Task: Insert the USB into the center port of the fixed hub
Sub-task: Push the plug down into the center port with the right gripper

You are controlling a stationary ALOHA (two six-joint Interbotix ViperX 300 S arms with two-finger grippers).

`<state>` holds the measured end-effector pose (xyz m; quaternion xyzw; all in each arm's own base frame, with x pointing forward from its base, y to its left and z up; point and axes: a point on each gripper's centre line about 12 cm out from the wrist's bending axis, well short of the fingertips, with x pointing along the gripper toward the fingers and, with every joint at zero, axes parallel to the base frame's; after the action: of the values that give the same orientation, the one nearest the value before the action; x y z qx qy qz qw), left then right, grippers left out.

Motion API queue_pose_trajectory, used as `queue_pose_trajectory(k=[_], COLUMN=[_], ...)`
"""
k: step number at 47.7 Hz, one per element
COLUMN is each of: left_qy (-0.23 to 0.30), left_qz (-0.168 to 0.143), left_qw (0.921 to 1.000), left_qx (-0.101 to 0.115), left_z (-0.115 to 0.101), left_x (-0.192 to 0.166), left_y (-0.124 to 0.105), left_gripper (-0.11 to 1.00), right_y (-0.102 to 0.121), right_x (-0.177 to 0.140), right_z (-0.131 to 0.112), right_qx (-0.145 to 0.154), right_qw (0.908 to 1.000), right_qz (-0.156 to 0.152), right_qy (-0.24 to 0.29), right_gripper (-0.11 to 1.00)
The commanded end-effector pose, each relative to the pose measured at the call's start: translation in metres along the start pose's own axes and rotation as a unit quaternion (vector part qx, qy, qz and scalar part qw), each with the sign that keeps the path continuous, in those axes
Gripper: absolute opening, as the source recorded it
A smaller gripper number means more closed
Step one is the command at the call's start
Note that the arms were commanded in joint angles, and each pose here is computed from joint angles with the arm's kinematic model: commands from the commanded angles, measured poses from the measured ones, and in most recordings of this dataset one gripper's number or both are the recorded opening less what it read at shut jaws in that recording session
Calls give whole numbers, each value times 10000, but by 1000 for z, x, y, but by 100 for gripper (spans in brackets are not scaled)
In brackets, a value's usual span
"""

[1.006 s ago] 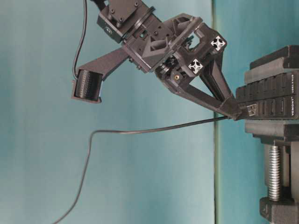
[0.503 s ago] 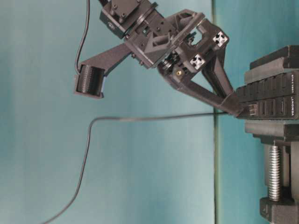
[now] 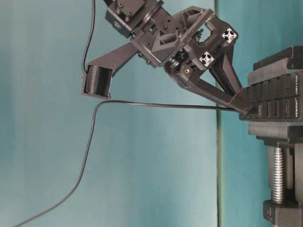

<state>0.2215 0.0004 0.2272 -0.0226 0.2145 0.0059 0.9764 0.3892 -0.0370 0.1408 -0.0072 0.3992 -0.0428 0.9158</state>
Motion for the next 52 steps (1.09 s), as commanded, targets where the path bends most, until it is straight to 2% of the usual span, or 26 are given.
queue_pose_trajectory(k=[1,16,52], left_qy=[-115,-123,-123], left_qz=[-5,-6,1], left_qw=[9999,9999,9999], left_qx=[0,0,-3], left_z=[8,8,7], left_x=[0,0,0], left_y=[0,0,0], left_gripper=[0,0,0], right_y=[2,7,9], right_x=[0,5,9], right_z=[-1,-11,-8], right_qx=[37,-46,-47], right_qw=[10000,9991,9991], right_qz=[5,15,28], right_qy=[67,411,410], right_gripper=[8,8,8])
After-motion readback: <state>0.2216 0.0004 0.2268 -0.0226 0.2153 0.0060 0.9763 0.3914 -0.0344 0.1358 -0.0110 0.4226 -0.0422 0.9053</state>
